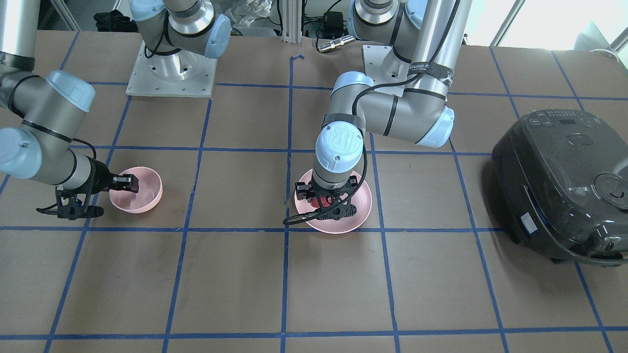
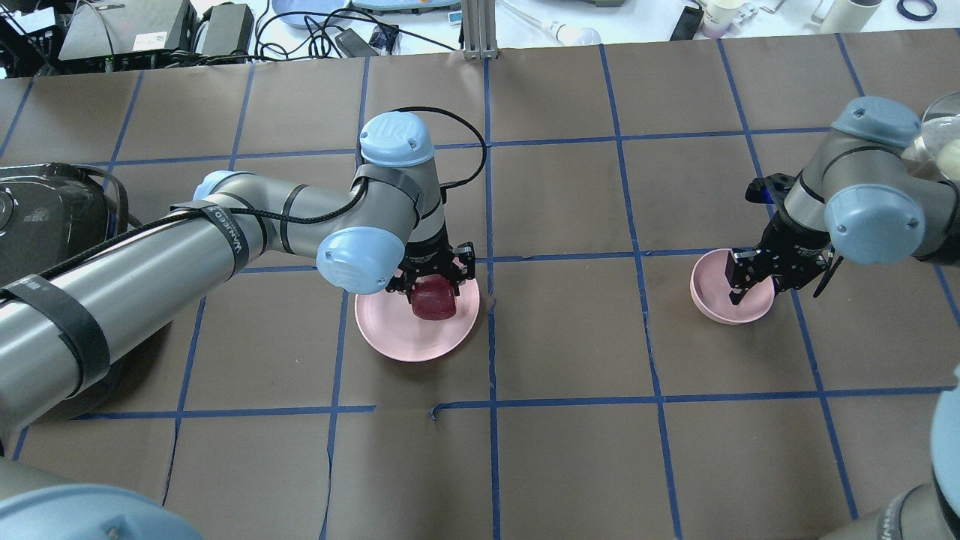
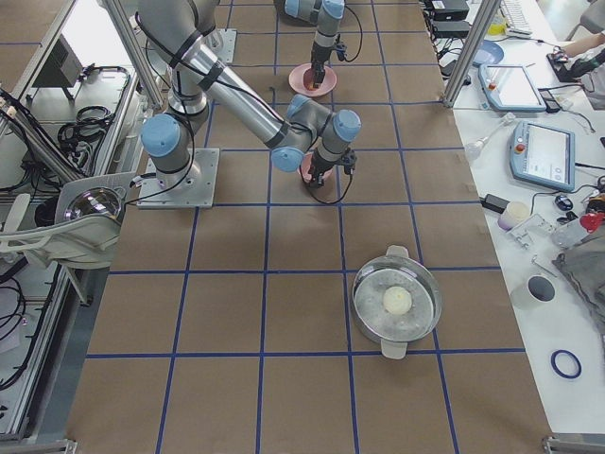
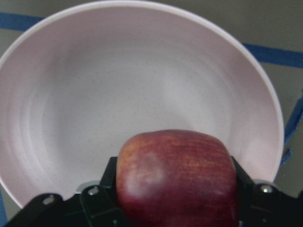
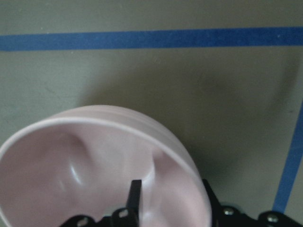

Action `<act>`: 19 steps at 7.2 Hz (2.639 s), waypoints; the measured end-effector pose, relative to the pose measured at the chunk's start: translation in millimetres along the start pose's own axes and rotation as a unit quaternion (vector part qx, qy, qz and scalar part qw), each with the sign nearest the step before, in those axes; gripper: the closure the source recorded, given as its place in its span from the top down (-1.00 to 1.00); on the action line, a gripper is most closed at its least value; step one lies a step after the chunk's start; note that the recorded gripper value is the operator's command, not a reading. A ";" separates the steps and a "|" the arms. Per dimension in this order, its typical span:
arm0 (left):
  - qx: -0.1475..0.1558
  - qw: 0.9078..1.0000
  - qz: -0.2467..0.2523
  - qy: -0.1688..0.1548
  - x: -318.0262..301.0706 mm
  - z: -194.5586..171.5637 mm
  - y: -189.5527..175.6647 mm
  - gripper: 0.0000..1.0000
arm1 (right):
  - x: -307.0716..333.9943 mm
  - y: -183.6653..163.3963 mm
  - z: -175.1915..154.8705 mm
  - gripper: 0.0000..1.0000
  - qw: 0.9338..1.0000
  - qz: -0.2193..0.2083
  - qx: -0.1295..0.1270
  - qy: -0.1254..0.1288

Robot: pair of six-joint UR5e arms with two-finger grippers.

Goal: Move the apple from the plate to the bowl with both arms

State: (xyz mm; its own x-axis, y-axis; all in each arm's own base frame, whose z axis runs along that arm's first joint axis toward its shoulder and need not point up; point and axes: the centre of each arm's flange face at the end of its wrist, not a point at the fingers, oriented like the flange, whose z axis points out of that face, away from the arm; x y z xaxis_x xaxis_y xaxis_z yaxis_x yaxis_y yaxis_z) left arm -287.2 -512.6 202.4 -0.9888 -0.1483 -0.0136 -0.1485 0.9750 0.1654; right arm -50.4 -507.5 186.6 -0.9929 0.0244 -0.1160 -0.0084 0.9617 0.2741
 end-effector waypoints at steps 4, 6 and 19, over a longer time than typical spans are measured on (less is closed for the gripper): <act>0.025 1.000 -0.007 0.012 6.7 -77.6 -28.9 -1.00 | -20.5 -5.5 -34.1 -1.00 0.999 -0.001 0.028 -0.025; 0.027 0.999 -0.017 0.033 12.4 -119.9 -27.5 -1.00 | -84.1 -7.5 -48.8 -1.00 0.998 -0.005 0.034 -0.061; 0.003 0.984 -0.157 0.085 113.6 -86.4 40.2 -1.00 | -165.9 -12.2 -34.4 1.00 0.998 0.030 0.040 -0.033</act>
State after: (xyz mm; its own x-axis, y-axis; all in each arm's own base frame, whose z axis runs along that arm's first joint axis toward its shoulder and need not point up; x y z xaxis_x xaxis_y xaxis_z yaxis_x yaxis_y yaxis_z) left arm -404.5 -504.5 292.8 -0.8777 -0.4682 0.1020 -0.4476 0.8771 0.1742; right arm 110.4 -532.6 235.3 -0.9815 0.0975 -0.1646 0.0627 0.9768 0.2047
